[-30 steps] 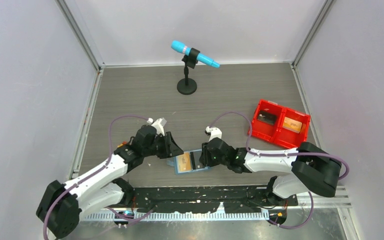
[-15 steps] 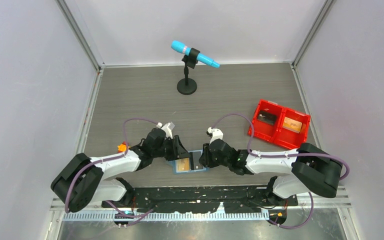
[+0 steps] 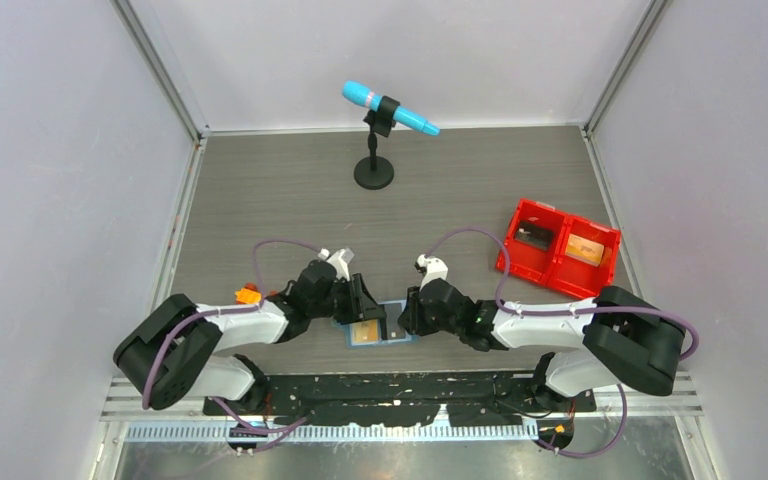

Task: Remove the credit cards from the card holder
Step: Remove the credit card from the card holder.

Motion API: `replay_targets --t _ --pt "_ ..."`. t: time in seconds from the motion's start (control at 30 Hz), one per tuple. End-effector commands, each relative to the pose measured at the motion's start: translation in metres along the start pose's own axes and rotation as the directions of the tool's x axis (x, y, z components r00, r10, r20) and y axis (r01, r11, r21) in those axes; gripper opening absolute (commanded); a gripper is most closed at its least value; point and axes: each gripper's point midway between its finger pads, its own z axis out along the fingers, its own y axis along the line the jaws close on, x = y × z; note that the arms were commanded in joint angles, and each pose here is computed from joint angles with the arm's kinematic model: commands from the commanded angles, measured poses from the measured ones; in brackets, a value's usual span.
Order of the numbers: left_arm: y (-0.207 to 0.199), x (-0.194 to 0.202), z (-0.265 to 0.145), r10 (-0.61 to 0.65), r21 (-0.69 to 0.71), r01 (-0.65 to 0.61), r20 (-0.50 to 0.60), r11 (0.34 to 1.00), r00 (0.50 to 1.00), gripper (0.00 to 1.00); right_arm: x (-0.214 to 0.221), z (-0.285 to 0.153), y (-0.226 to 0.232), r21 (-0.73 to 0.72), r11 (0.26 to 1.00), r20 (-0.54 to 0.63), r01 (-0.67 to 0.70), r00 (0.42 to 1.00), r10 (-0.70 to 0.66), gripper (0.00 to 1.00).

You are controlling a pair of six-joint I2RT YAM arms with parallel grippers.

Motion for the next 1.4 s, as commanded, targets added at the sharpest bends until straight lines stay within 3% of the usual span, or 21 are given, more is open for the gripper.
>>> replay_targets --t 0.0,1.03,1.37 --pt "-0.005 -0.003 0.004 0.005 0.028 -0.006 0.028 1.0 1.0 0.38 0.009 -0.003 -0.008 0.017 1.0 -0.025 -0.007 1.0 0.007 0.29" --pt "0.003 0.005 0.01 0.001 -0.052 -0.001 0.003 0.999 1.0 0.36 0.01 -0.004 -0.011 0.028 1.0 -0.02 -0.01 1.0 0.011 0.27" --pt "-0.006 0.009 0.015 -0.046 0.01 0.046 -0.015 0.999 0.999 0.2 0.011 -0.005 -0.012 0.029 0.999 -0.02 -0.012 1.0 0.012 0.26"
